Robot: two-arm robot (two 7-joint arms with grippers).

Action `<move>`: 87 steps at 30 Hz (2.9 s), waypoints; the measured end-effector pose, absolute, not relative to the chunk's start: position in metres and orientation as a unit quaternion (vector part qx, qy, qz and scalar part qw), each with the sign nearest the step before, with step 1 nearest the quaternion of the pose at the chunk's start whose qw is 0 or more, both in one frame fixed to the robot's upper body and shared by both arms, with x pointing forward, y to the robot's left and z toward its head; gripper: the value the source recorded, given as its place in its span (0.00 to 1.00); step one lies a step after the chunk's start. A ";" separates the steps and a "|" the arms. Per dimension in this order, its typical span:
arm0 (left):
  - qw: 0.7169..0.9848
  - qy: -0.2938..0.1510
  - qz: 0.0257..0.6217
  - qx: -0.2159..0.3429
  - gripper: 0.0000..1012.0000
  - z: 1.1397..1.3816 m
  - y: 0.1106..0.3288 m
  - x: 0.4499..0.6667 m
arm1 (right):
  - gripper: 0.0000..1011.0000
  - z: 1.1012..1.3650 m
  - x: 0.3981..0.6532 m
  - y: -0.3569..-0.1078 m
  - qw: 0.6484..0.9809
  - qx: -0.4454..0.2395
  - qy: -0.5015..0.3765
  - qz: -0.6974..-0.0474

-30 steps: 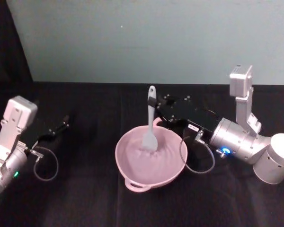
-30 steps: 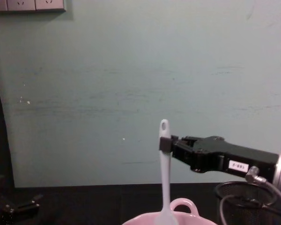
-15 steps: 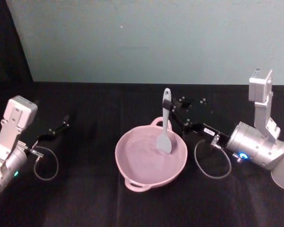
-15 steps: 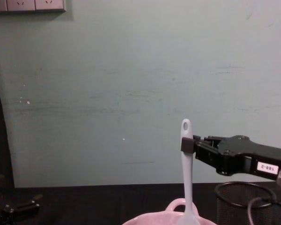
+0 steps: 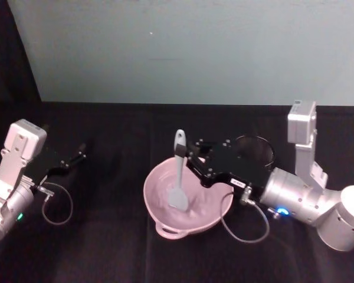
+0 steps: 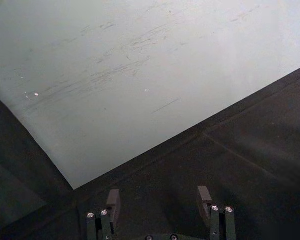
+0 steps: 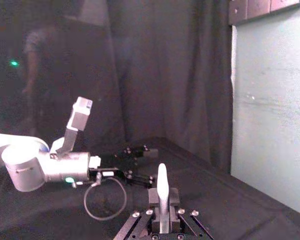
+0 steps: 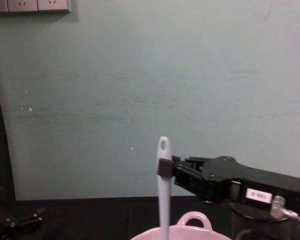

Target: Use the one hand to pick up the spoon and stir the clear water in the bowl.

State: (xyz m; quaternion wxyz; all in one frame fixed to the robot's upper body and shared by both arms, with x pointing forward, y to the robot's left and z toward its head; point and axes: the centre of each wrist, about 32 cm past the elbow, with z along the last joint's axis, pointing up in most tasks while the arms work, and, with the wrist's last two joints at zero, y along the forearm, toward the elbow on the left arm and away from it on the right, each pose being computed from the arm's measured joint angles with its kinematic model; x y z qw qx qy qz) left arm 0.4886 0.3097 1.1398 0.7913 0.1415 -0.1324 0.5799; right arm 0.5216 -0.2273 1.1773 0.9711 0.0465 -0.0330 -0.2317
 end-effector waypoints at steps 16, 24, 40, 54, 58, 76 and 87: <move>0.791 -0.132 0.580 0.141 0.99 1.140 0.310 0.489 | 0.11 1.168 0.553 -0.217 0.961 0.060 -0.030 -0.267; 0.791 -0.132 0.580 0.141 0.99 1.140 0.310 0.489 | 0.11 1.174 0.555 -0.239 0.949 0.055 -0.044 -0.306; 0.791 -0.132 0.580 0.141 0.99 1.140 0.310 0.489 | 0.11 1.177 0.524 -0.247 0.960 0.032 -0.037 -0.275; 0.791 -0.132 0.580 0.141 0.99 1.140 0.310 0.489 | 0.11 1.175 0.525 -0.213 0.973 0.048 -0.021 -0.227; 0.791 -0.132 0.580 0.141 0.99 1.140 0.310 0.489 | 0.11 1.174 0.535 -0.209 0.972 0.050 -0.019 -0.230; 0.791 -0.132 0.580 0.142 0.99 1.140 0.310 0.489 | 0.11 1.179 0.558 -0.240 0.952 0.043 -0.030 -0.303; 0.791 -0.132 0.580 0.141 0.99 1.140 0.310 0.489 | 0.11 1.183 0.540 -0.252 0.955 0.030 -0.028 -0.295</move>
